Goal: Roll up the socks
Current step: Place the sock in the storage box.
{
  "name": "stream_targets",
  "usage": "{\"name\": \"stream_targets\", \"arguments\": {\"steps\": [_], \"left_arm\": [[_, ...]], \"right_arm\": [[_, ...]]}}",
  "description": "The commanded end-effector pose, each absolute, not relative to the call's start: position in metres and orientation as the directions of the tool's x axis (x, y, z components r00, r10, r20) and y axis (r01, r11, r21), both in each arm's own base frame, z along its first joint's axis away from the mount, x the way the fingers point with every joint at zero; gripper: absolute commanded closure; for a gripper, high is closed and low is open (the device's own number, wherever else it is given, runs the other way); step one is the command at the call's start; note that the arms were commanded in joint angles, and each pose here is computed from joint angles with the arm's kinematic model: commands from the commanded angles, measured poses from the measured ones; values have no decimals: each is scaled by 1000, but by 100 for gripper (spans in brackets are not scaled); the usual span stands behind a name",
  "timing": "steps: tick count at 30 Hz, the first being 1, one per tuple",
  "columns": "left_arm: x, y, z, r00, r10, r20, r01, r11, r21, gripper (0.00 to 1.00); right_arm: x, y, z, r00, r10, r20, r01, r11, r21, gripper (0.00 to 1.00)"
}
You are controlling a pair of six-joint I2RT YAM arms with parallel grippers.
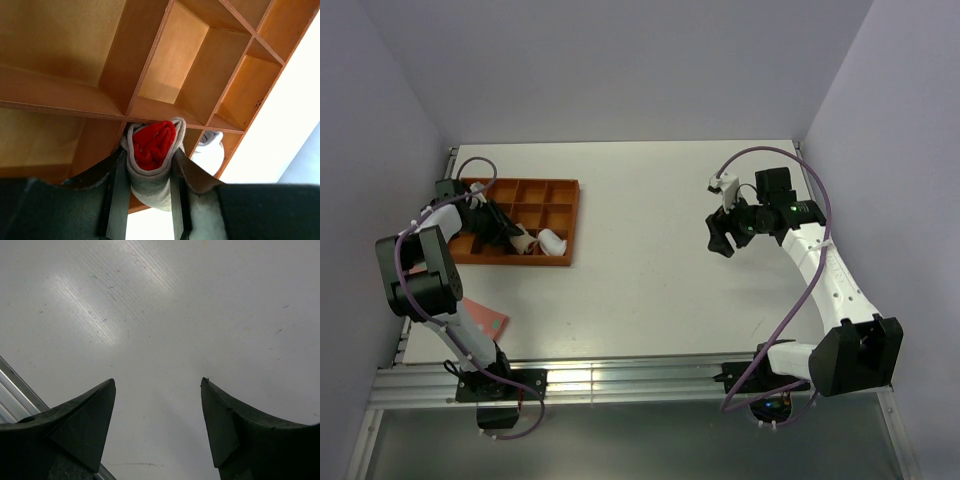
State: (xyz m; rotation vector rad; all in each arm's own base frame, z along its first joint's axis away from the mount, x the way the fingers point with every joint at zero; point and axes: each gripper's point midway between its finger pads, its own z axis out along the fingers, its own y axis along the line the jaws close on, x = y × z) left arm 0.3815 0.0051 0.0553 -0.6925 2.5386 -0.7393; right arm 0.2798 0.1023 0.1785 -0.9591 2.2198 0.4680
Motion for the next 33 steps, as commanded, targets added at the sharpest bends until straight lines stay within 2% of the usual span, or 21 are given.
{"name": "stream_targets", "arguments": {"steps": [1,16,23,33], "left_arm": [[376,36,30,-792,-552,-262,-416,801,-431,100],[367,44,31,-813,-490,-313,-456,871,-182,100],[361,49,27,-843,-447,-300,-457,889,-39,100],[363,41,22,-860,-420,-291,-455,888,63,100]], "right_arm": [[284,100,183,-486,-503,-714,-742,669,33,24],[287,96,181,-467,-503,-727,-727,687,-8,24],[284,94,179,-466,-509,-724,-726,687,-16,24],[285,94,178,-467,-508,-724,-725,688,-15,24]]}}
